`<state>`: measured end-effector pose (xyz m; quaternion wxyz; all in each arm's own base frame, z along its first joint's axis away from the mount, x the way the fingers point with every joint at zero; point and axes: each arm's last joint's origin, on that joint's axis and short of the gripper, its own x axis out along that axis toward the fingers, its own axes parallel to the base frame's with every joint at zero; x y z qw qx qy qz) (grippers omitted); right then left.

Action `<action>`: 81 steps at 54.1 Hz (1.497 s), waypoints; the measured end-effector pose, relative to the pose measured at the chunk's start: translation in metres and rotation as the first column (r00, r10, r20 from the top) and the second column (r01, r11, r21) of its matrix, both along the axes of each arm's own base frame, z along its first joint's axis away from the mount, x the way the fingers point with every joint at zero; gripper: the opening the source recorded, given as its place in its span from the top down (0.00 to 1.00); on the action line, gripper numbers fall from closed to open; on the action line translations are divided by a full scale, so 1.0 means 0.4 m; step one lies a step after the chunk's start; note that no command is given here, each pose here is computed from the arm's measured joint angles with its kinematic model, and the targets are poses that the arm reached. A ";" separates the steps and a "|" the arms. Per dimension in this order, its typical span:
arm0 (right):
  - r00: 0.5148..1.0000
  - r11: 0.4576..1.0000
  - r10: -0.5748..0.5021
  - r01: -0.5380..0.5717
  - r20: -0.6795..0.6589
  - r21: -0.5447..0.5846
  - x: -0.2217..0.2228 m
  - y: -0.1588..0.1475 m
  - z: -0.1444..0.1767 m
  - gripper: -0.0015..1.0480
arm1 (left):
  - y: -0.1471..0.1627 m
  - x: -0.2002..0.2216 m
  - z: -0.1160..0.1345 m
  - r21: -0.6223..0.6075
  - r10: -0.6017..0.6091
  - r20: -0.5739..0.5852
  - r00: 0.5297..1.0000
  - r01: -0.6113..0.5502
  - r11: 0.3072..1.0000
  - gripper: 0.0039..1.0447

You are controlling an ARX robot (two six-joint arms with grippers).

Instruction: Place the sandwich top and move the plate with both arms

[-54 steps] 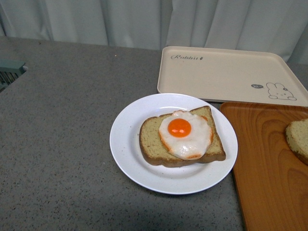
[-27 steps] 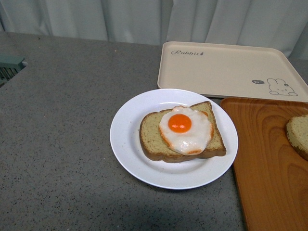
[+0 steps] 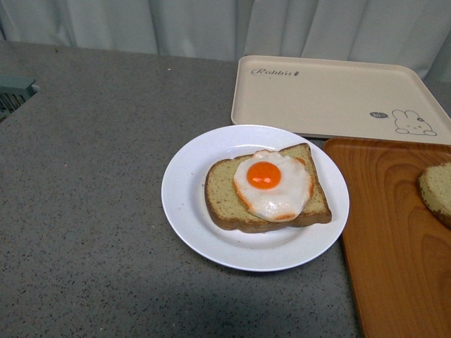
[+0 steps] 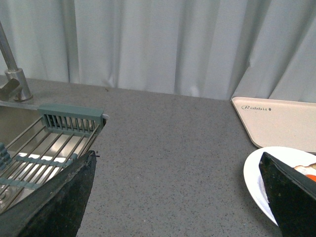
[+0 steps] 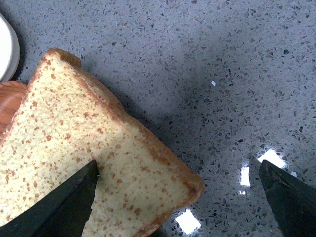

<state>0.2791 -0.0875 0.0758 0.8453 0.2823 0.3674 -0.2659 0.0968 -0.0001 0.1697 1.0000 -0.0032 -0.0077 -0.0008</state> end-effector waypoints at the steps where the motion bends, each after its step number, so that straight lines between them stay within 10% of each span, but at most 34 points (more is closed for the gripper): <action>1: 1.000 1.000 -0.001 0.001 0.000 0.002 0.000 0.001 -0.001 0.09 | 0.000 0.000 0.000 0.000 0.000 0.000 1.000 0.000 1.000 0.06; 19: 1.000 1.000 -0.010 0.009 0.019 0.020 0.008 0.012 -0.006 0.09 | 0.000 0.000 0.000 0.000 0.000 0.000 1.000 0.000 1.000 0.06; 55: 0.981 0.994 0.083 -0.094 0.173 0.055 0.058 0.084 0.098 0.98 | 0.000 0.000 0.000 0.000 0.000 0.000 1.000 0.000 1.000 0.06; 81: 0.836 0.958 0.240 -0.286 0.494 0.020 0.064 0.255 0.283 0.98 | 0.000 0.000 0.000 0.000 0.000 0.000 1.000 0.000 1.000 0.06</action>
